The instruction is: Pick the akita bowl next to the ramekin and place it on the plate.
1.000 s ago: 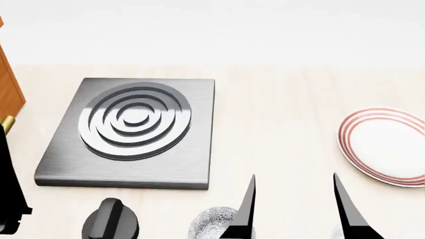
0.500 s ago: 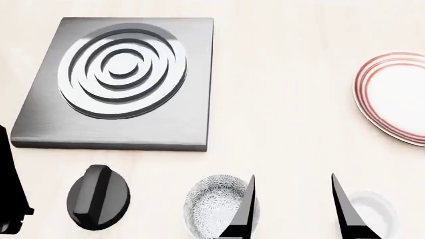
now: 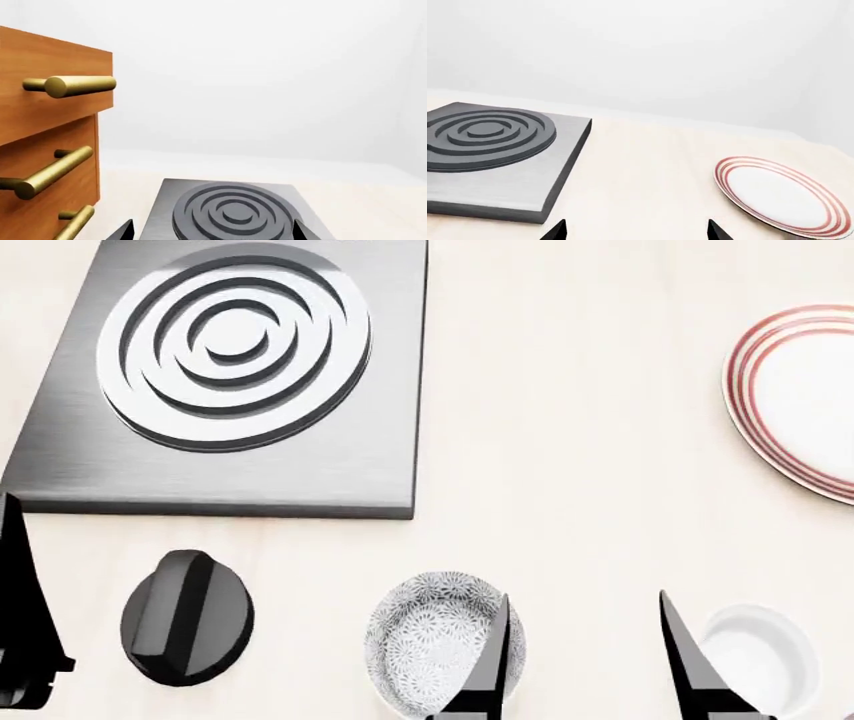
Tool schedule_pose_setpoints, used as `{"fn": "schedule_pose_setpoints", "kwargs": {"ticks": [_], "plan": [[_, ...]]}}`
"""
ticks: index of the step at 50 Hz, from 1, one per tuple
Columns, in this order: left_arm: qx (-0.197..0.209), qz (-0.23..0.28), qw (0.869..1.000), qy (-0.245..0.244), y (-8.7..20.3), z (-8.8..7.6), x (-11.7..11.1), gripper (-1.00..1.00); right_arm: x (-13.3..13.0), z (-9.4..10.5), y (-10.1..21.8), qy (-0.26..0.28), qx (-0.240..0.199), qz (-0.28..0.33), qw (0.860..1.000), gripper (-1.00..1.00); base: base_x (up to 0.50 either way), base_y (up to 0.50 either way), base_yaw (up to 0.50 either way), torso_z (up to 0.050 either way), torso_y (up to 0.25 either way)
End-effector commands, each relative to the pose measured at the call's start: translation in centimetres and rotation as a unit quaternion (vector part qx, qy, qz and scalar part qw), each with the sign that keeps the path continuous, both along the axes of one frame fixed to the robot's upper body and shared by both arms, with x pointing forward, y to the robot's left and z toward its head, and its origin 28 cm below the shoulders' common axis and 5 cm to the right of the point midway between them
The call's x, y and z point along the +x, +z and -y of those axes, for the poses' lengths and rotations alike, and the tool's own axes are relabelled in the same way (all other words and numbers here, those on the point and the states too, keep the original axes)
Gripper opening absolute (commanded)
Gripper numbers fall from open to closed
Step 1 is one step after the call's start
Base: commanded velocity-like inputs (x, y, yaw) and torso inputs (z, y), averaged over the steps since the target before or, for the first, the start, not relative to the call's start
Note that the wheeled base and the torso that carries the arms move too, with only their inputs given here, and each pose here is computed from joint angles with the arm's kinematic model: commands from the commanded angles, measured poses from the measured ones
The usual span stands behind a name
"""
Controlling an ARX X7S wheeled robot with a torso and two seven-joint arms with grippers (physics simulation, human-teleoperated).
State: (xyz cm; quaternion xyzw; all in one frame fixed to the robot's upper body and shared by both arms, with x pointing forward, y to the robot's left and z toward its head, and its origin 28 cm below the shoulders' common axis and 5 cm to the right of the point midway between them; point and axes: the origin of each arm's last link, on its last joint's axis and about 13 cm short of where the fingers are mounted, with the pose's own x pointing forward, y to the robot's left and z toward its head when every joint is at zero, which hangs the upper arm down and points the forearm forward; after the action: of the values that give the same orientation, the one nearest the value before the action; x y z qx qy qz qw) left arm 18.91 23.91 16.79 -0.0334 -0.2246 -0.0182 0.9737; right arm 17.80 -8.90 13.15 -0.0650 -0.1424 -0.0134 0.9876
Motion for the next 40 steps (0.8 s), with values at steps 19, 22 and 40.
{"fn": "schedule_pose_setpoints", "kwargs": {"ticks": [19, 22, 40], "plan": [[0.008, -0.006, 1.0, -0.002, -0.5, 0.1, 0.1, 1.0, 1.4, -0.5, -1.1, 0.08, 0.059, -0.138, 0.985, 1.0, 0.0, 0.0, 0.0, 0.0, 0.0], [0.009, -0.006, 1.0, -0.003, -0.5, 0.1, 0.1, 1.0, 1.5, -0.5, -1.1, 0.087, 0.064, -0.15, 0.983, 1.0, 0.0, 0.0, 0.0, 0.0, 0.0], [0.01, -0.01, 1.0, -0.004, -0.8, 0.1, 0.2, 1.0, 2.1, -0.1, -1.7, 0.108, 0.127, -0.177, 0.97, 1.0, 0.0, 0.0, 0.0, 0.0, 0.0]]}}
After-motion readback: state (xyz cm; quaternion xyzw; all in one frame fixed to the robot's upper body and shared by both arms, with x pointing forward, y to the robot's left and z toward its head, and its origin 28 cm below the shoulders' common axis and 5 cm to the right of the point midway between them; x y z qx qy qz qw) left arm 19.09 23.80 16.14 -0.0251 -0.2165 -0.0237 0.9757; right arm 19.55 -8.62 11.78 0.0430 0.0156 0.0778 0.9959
